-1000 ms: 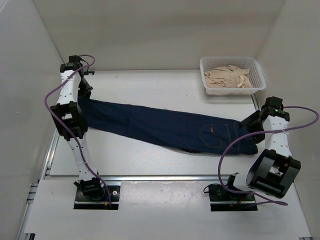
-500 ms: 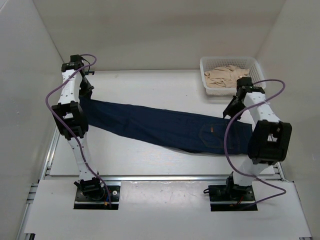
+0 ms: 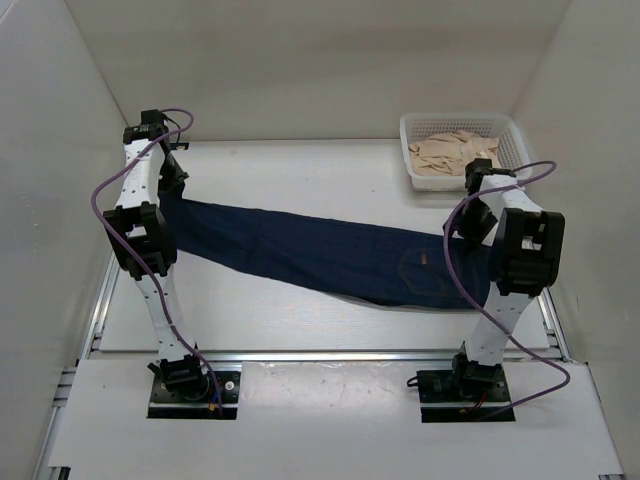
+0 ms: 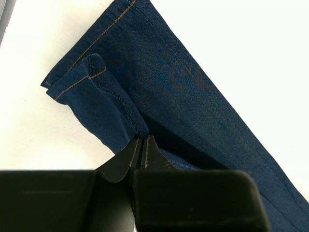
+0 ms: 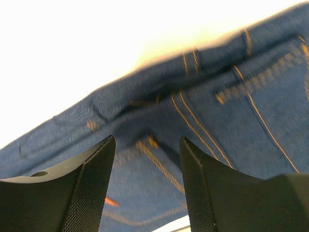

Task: Fold and stack the trousers
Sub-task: Fold the trousers

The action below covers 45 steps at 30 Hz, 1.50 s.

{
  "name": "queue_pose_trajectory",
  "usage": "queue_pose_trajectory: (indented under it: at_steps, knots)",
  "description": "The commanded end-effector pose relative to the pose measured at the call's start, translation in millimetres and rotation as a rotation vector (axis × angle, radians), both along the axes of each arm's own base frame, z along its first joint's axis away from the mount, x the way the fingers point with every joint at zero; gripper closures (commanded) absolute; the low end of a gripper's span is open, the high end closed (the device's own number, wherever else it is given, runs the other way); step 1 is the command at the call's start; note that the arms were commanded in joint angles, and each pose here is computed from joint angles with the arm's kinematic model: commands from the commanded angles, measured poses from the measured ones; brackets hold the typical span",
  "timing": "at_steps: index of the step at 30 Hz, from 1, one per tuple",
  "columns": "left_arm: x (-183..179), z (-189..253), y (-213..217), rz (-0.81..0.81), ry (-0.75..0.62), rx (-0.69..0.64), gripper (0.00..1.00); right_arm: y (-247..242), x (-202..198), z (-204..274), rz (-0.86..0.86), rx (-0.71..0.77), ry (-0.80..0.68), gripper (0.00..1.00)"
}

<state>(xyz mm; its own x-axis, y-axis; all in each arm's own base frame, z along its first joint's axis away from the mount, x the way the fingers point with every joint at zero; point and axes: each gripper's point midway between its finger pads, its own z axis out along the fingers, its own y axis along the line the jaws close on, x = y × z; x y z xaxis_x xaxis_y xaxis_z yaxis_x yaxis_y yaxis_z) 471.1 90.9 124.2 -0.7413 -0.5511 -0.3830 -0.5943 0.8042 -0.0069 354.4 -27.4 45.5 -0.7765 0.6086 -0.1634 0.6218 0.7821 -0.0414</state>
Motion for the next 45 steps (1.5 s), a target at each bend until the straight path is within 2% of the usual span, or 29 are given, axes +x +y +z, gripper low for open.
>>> queue_pose_trajectory:
  at_steps: [1, 5, 8, 10, 13, 14, 15, 17, 18, 19, 24, 32, 35, 41, 45]
  knots:
    - [3.5, 10.0, -3.2, -0.017, -0.035, -0.008, 0.9, -5.5, 8.2, -10.7, -0.021, -0.023, 0.018, 0.39]
    - [1.6, 2.9, -3.1, -0.025, -0.015, -0.008, 0.9, -4.8, 5.2, -20.1, -0.031, -0.021, 0.032, 0.52]
    - [1.6, 2.9, -3.1, -0.025, -0.015, -0.008, 0.9, -3.3, 6.5, -9.2, -0.031, -0.014, -0.015, 0.58]
    - [1.6, 2.9, -3.1, -0.025, -0.015, -0.008, 0.9, -1.4, 3.1, -5.5, -0.02, -0.005, -0.02, 0.58]
    - [2.4, 2.9, -7.5, -0.034, -0.015, -0.009, 0.9, 4.1, -1.5, -4.4, 0.008, 0.025, -0.026, 0.67]
    - [2.4, 2.9, -7.5, -0.034, -0.015, -0.009, 0.9, 6.0, -2.4, -6.9, 0.009, 0.036, -0.025, 0.71]
    - [2.4, 2.9, -7.5, -0.034, -0.015, -0.009, 0.9, 6.0, -1.8, -3.9, 0.009, 0.035, -0.034, 0.8]
    - [2.7, 2.8, -9.1, -0.037, -0.017, -0.017, 0.9, 6.3, -4.7, -6.1, 0.009, 0.036, -0.025, 0.89]
    - [2.7, 2.8, -9.1, -0.037, -0.017, -0.017, 0.9, 6.1, -2.4, -6.1, 0.009, 0.035, -0.034, 0.97]
    - [2.7, 2.8, -9.1, -0.037, -0.017, -0.017, 0.9, 6.1, -2.4, -6.1, 0.009, 0.035, -0.034, 1.0]
    - [3.4, 2.8, -13.4, -0.047, -0.017, -0.017, 0.9, -2.3, -3.5, 3.2, 0.003, -0.014, -0.057, 1.0]
    - [10.2, 24.3, -9.2, -0.04, -0.073, 0.01, 0.9, -26.7, -10.1, 55.7, -0.055, -0.145, -0.174, 1.0]
    - [16.5, 36.6, -6.6, -0.036, -0.109, 0.024, 0.9, -34.9, -13.9, 65.0, -0.078, -0.157, -0.19, 1.0]
    - [31.0, 31.5, -4.1, -0.045, -0.113, 0.029, 0.9, -52.0, -14.6, 72.5, -0.126, -0.173, -0.208, 1.0]
    - [49.0, 23.4, -6.8, -0.066, -0.133, 0.006, 0.9, -52.0, 4.5, 75.1, -0.114, -0.159, -0.231, 1.0]
